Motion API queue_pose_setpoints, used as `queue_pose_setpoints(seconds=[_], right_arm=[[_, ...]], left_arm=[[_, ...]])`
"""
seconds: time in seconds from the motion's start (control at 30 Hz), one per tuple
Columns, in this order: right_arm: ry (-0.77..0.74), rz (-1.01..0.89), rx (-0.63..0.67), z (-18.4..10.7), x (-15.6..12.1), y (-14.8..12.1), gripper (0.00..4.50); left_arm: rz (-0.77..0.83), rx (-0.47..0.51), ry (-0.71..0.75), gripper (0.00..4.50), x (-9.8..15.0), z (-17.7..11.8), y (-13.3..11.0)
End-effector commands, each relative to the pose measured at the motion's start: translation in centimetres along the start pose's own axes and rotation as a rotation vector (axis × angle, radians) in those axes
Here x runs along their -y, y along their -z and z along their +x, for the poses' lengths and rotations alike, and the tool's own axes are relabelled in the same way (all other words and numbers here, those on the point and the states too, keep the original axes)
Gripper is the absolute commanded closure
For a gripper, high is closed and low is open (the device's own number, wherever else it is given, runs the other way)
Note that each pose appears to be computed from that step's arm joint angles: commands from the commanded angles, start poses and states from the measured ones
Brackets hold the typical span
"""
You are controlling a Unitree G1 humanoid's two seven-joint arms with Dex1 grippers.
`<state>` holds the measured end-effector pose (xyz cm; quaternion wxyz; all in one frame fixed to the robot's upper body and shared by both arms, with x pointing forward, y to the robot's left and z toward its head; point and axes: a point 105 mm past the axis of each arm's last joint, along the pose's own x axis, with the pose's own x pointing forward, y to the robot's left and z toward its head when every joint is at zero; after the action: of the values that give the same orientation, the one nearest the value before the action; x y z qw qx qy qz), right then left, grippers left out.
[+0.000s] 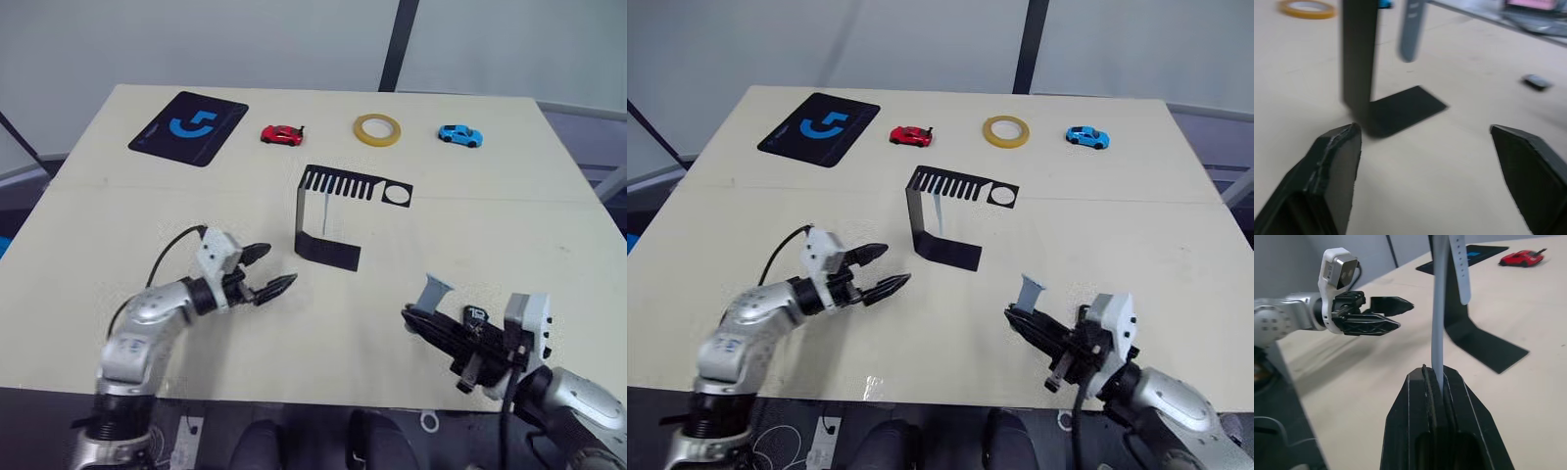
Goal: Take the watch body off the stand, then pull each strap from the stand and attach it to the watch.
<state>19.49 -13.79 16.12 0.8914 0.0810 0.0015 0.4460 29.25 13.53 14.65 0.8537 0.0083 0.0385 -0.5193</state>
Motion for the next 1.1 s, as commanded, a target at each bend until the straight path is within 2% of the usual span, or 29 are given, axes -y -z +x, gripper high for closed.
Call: queue_pose_setpoints(seconds=[0.03,0.1,0.2,0.27,0.4,0.57,0.7,1.1], right_arm=[[-0.135,0.052,0.035,1.3,-2.1,-0.6,4.5],[-0.176,0.075,0.043,2.1,-2.5,-0.5,4.5],[-0.249,0.116,0.058,3.7,-3.2,-0.4,4.5],[-0.282,0.134,0.065,4.5,-3.5,-0.4,4.5],[-0.316,0.145,0.087,5.8,-3.5,-0.4,4.5],[-0.341,0.16,0.11,7.0,-3.4,-0.4,4.5],[-0.372,0.168,0.12,7.4,-3.7,-0.5,4.5],[-0.403,0.218,0.113,7.5,-4.5,-0.3,4.5]], left_arm=[[-0.134,0.009,0.288,0.02,2.2,-0.9,-1.3],[-0.158,0.018,0.384,0.02,3.1,-0.7,-2.1],[-0.26,0.094,0.53,0.02,4.7,1.0,-4.1],[-0.3,0.142,0.577,0.02,5.4,1.9,-5.2],[-0.396,0.169,0.684,0.02,7.0,3.4,-5.9],[-0.4,0.209,0.709,0.02,7.6,4.6,-6.4],[-0.403,0.214,0.689,1.23,7.6,5.2,-6.0],[-0.457,0.212,0.718,1.23,8.7,5.5,-5.7]])
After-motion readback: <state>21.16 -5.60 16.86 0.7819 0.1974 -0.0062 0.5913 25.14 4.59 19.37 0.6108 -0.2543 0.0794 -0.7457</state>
